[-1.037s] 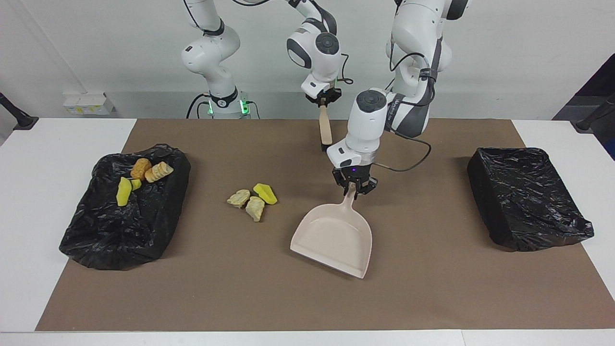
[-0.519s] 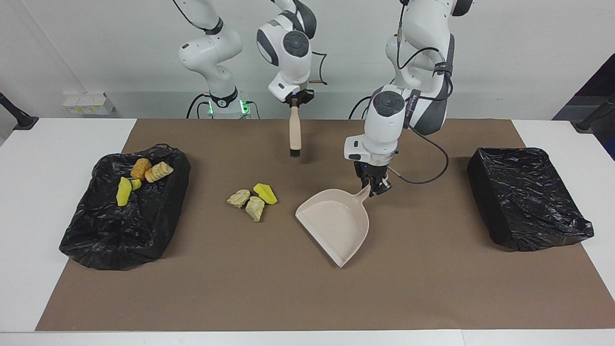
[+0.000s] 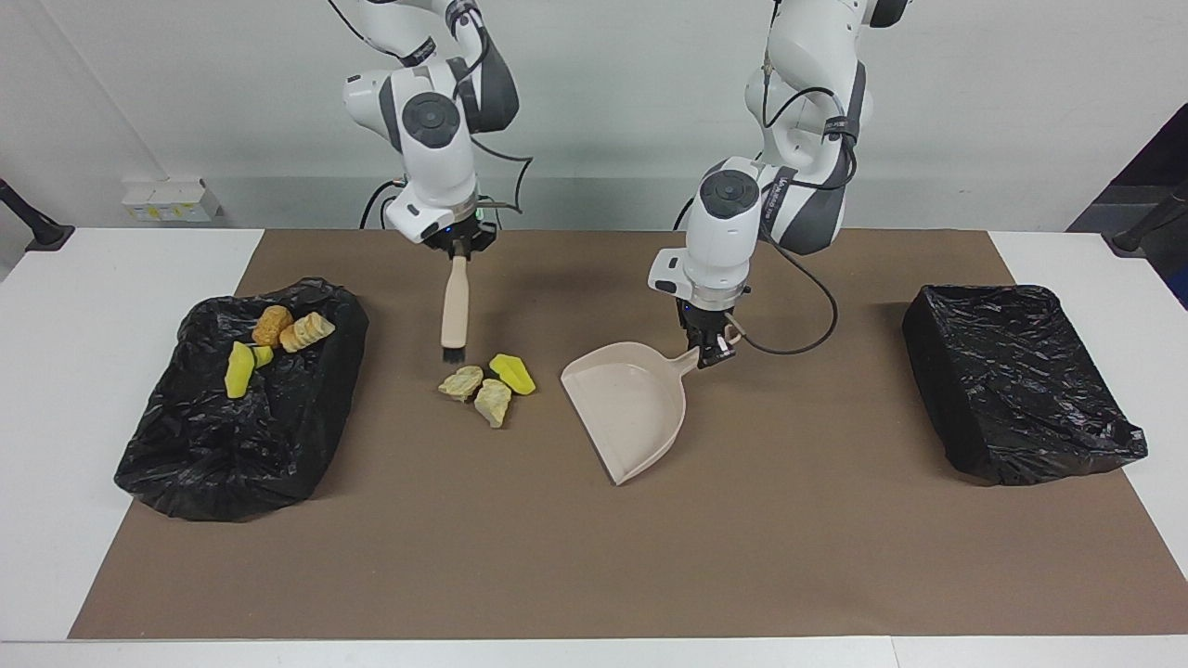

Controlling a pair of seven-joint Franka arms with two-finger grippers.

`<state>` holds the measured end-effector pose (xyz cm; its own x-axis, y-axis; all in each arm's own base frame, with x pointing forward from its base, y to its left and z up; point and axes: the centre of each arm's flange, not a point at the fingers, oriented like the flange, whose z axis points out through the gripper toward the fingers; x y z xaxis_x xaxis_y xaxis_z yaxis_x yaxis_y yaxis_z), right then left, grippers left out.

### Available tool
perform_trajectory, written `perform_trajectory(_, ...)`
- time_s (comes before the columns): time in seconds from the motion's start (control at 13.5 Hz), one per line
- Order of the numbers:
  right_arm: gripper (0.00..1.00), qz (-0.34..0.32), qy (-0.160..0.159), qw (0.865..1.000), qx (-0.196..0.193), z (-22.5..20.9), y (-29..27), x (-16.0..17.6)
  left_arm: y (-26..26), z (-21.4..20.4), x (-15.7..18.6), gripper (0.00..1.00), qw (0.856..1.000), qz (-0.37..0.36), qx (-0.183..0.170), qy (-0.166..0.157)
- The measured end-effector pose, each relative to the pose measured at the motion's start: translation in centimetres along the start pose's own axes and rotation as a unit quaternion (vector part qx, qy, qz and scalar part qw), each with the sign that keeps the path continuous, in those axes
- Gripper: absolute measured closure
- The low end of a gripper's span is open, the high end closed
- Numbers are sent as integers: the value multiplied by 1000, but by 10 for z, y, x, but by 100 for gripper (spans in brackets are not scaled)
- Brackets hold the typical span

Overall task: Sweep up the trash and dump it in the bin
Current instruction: 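Tilt the dustpan with the left gripper while the right gripper brings the brush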

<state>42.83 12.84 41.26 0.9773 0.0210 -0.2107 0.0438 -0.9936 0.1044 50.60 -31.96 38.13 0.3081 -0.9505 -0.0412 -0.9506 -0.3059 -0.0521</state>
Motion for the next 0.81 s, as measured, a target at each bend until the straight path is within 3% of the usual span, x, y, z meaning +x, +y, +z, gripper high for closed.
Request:
perform_trajectory(0.15, 74, -23, 21, 999, -18, 10, 29, 22, 16, 2, 5, 68, 1000, 21, 8, -4)
perform_trajectory(0.37, 74, -37, 6, 999, -26, 35, 57, 44, 22, 8, 5, 68, 999, 30, 15, -6)
perform_trajectory(0.67, 74, -65, -13, 997, -29, 51, 28, 51, 28, 12, -3, 68, 999, 40, 19, -17)
perform_trajectory(0.81, 74, -81, -24, 996, -12, 58, -2, 49, 30, 13, -5, 68, 999, 42, 19, -19)
